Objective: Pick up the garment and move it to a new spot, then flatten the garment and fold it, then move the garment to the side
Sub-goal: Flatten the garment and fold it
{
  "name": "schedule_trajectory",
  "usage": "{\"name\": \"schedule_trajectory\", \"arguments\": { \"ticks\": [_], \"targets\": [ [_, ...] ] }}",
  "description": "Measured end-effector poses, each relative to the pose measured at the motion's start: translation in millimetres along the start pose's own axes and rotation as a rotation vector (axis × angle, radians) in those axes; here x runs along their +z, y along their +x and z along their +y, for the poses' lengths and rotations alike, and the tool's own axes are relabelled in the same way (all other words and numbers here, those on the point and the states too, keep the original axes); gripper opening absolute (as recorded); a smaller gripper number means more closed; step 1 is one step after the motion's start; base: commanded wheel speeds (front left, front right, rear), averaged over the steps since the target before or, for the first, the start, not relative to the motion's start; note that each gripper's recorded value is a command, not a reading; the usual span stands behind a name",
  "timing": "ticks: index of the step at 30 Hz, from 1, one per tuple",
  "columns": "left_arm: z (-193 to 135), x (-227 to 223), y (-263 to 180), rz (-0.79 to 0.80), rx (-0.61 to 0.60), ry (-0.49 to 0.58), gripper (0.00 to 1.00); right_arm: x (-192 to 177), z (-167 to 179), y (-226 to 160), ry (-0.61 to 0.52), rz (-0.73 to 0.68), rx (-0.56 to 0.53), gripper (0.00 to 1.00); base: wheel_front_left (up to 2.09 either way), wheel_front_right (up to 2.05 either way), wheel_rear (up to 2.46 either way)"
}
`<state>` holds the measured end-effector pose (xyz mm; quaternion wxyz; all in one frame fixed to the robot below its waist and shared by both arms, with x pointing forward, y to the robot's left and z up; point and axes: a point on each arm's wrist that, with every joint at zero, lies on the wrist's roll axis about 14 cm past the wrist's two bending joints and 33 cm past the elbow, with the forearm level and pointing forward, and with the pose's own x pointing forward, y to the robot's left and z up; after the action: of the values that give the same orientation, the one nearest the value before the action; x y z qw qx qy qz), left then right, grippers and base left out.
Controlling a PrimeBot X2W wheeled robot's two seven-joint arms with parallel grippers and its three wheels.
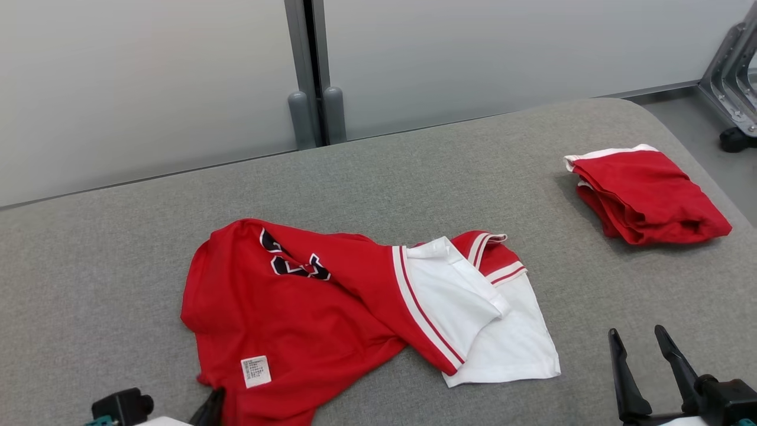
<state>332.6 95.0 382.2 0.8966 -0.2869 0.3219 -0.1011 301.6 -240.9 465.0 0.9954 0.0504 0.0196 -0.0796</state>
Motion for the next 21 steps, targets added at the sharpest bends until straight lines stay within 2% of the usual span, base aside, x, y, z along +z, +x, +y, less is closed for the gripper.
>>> {"name": "schedule_trajectory", "arguments": {
  "ticks": [4, 12, 21],
  "targets": [
    [6, 37, 6, -0.095, 0.026, 0.069, 0.00, -1, -3, -1, 0.003, 0.002, -0.011, 1.00, 0.00, 0.00, 0.00],
    [-46, 138, 19, -0.332, -0.063, 0.235, 0.00, 0, -4, -2, 0.009, -0.002, -0.015, 1.00, 0.00, 0.00, 0.00],
    [-72, 187, 7, -0.503, -0.100, 0.376, 0.00, 0, 1, 3, -0.001, -0.001, 0.008, 1.00, 0.00, 0.00, 0.00]
  ]
}}
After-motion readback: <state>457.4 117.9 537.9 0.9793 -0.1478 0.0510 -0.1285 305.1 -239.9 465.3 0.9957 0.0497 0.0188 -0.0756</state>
